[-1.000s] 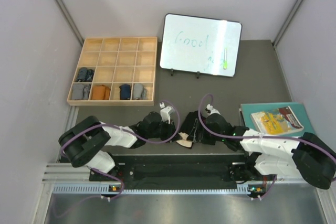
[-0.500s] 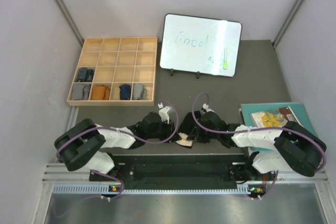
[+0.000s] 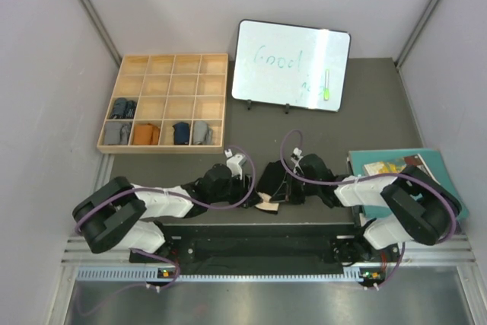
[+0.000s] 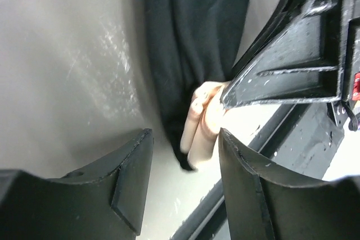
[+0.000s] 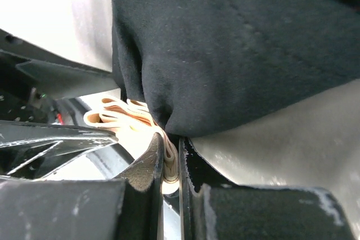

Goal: Roll the underwear
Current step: Roll the underwear to the center of the board.

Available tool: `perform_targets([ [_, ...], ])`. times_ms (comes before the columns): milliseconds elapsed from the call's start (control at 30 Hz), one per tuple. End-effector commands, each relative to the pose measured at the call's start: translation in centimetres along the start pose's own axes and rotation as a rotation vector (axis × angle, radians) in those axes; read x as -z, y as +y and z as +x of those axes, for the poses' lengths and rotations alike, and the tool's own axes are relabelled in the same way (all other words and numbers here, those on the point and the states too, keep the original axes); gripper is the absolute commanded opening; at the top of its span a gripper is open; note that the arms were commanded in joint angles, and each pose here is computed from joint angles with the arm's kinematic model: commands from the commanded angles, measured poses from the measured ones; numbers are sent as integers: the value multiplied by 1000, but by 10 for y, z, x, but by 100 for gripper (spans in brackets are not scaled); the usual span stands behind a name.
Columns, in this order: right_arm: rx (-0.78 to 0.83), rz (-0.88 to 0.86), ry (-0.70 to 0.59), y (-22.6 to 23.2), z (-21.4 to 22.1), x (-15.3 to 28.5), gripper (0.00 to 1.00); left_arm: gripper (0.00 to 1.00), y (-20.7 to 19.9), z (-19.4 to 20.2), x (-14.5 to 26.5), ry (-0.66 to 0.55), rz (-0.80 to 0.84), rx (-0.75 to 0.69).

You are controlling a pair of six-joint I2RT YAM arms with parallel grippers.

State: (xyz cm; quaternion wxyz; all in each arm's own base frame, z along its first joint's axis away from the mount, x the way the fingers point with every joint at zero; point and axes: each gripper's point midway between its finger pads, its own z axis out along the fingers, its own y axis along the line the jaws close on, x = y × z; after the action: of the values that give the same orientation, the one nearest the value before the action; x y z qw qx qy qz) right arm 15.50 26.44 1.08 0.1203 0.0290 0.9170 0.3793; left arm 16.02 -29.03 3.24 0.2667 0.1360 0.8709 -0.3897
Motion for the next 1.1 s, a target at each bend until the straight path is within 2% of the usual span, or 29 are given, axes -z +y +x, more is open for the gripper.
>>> perform_targets([
  [0, 12, 191, 105, -63, 30, -7, 0, 54, 1, -4, -9, -21, 9, -10],
  [67, 12, 166, 117, -60, 31, -10, 0, 52, -1, -2, -13, -22, 32, -7],
  [167, 22, 138, 131, -54, 31, -13, 0, 38, -9, -2, -16, -32, 85, 17],
  [200, 31, 127, 131, -51, 30, -13, 0, 23, -11, -1, -17, -25, 95, 22],
  [267, 44, 106, 128, -42, 25, -12, 0, 5, -16, 0, -19, -7, 125, 25],
  [300, 62, 96, 124, -38, 23, -10, 4, 0, -17, 2, -20, 9, 125, 28],
  [367, 77, 114, 101, -33, 16, -3, 20, 0, -10, 7, -20, 52, 73, 41],
  [400, 121, 91, 62, -22, 7, 4, 37, 0, -7, 8, -19, 63, 50, 45],
  [467, 179, 120, 10, -17, -4, 18, 54, 0, 1, 14, -14, 117, -14, 59],
  [533, 278, 104, -126, 6, -28, 38, 60, 0, 7, 15, -9, 153, -49, 81],
  [600, 399, 167, -219, 9, -41, 54, 62, 0, 15, 17, -1, 210, -95, 121],
  [633, 478, 123, -255, 31, -38, 62, 62, 0, 16, 17, 0, 225, -96, 138],
  [833, 760, 100, -454, 72, -31, 75, 62, 0, 26, 21, 12, 333, -113, 238],
  [867, 840, 90, -435, 80, -17, 70, 62, 0, 26, 19, 12, 335, -114, 233],
  [933, 891, 114, -474, 93, -17, 69, 62, 0, 25, 20, 14, 363, -101, 250],
  [967, 970, 133, -430, 93, -1, 57, 62, 0, 25, 20, 15, 372, -93, 252],
  [1033, 1020, 142, -442, 110, 3, 51, 62, 0, 26, 22, 15, 392, -94, 269],
  [1067, 1088, 185, -391, 104, 16, 36, 61, 0, 28, 23, 16, 398, -99, 266],
])
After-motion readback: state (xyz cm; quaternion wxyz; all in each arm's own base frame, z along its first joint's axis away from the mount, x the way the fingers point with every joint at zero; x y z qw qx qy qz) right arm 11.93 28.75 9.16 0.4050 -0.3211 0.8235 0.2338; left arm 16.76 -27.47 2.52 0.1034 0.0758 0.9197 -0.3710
